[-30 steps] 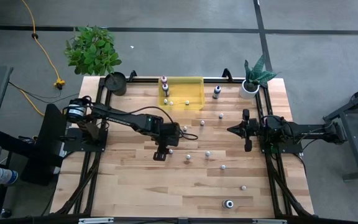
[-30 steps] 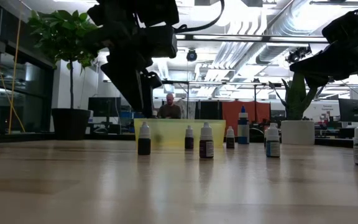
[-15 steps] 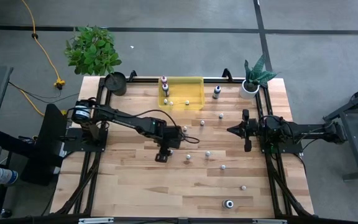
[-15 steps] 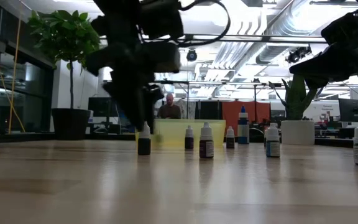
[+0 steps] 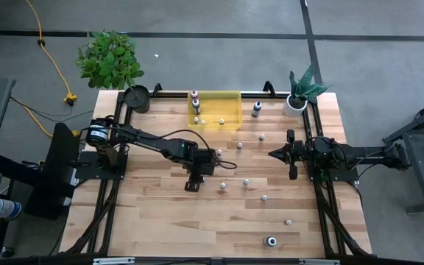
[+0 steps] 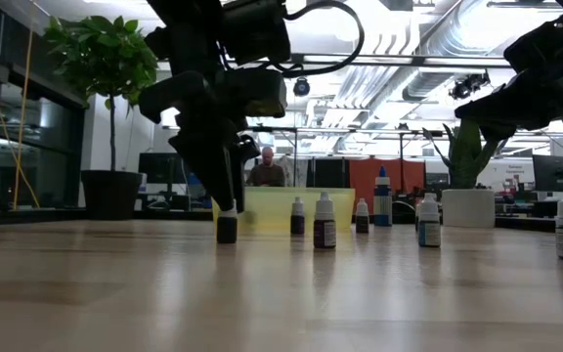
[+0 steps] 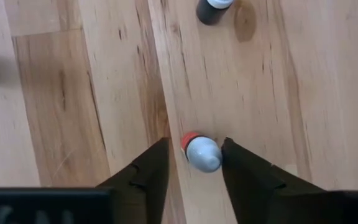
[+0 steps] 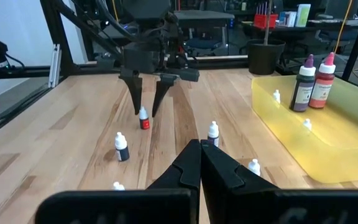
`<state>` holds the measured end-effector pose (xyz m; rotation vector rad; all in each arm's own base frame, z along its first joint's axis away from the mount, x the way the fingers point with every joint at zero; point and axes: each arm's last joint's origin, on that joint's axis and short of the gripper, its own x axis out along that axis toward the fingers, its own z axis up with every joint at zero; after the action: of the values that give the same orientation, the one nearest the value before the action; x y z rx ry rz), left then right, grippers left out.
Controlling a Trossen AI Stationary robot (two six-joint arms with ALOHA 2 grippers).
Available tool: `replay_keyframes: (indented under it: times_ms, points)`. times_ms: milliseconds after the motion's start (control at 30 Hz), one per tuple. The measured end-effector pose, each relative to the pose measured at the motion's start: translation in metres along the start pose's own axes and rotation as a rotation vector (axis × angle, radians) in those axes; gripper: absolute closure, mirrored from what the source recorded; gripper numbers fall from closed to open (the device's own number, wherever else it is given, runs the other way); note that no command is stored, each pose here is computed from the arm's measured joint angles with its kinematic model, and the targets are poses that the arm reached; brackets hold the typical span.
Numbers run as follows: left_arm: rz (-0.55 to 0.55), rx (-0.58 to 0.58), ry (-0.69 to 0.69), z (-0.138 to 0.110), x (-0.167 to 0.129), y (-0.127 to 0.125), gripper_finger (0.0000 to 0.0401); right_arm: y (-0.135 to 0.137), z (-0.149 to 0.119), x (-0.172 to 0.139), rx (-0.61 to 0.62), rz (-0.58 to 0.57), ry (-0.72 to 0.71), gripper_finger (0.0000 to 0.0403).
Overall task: Pick & Place food coloring
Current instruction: Put the top small red food coloring bottle into the yellow container
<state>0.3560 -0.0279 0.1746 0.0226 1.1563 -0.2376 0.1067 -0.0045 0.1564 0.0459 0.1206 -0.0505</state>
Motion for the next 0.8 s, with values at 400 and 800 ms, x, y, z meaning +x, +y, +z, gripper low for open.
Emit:
replay_keyframes:
  times_ms: [400,800]
  points:
    - [0.004,-0.009,0.002,0.0,-0.001,0.0,0.0363,0.0,0.0,0.0,0.0,0.0,-0.001,0.0402]
    - [0.042,-0.084,0.038,0.014,-0.032,0.008,0.0374,0.0,0.0,0.0,0.0,0.0,0.0,0.0402]
